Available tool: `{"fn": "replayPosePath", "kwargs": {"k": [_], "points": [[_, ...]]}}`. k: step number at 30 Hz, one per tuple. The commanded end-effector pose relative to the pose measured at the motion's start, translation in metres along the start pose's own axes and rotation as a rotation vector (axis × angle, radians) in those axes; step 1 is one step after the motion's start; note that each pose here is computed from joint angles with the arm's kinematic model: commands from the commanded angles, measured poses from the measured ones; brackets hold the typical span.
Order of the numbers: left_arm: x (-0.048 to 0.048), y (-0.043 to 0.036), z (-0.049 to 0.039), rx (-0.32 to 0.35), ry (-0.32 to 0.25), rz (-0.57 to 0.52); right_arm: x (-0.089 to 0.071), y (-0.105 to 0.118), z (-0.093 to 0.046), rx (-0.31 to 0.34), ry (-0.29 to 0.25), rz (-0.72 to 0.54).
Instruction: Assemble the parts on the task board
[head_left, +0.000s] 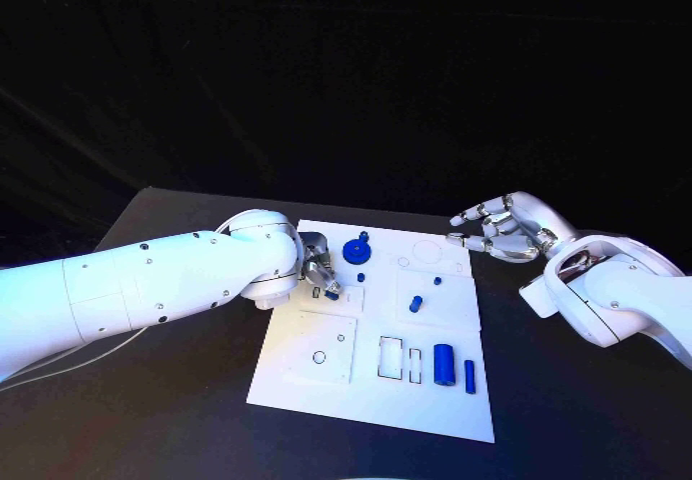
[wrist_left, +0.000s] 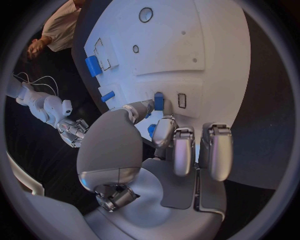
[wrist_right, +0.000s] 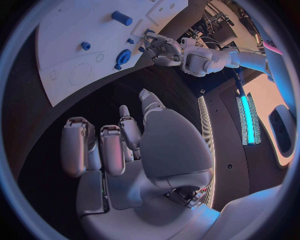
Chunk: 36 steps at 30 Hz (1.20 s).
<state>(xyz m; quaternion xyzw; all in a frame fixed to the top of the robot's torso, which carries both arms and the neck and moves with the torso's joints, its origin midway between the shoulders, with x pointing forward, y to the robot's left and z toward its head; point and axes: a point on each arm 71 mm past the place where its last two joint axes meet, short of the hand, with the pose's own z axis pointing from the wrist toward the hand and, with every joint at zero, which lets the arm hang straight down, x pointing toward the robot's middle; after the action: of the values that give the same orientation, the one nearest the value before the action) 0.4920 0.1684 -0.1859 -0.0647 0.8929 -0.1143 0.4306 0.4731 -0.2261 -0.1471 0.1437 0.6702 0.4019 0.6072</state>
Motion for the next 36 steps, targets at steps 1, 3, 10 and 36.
{"fn": "replayPosePath", "kwargs": {"k": [1, 3, 10, 36], "points": [[0.0031, 0.0006, 0.0002, -0.032, 0.023, 0.018, 0.0009, 0.0007, -0.0003, -0.008, 0.006, -0.006], [0.0031, 0.0004, 0.0003, -0.032, 0.023, 0.018, 0.0009, 0.0007, -0.0004, -0.008, 0.006, -0.006], [0.0028, 0.0004, 0.0007, -0.033, 0.022, 0.017, 0.0006, 0.0005, -0.0006, -0.007, 0.005, -0.006], [0.0021, 0.0004, 0.0016, -0.036, 0.018, 0.022, 0.0001, 0.0005, -0.0015, -0.007, 0.004, -0.006]]}}
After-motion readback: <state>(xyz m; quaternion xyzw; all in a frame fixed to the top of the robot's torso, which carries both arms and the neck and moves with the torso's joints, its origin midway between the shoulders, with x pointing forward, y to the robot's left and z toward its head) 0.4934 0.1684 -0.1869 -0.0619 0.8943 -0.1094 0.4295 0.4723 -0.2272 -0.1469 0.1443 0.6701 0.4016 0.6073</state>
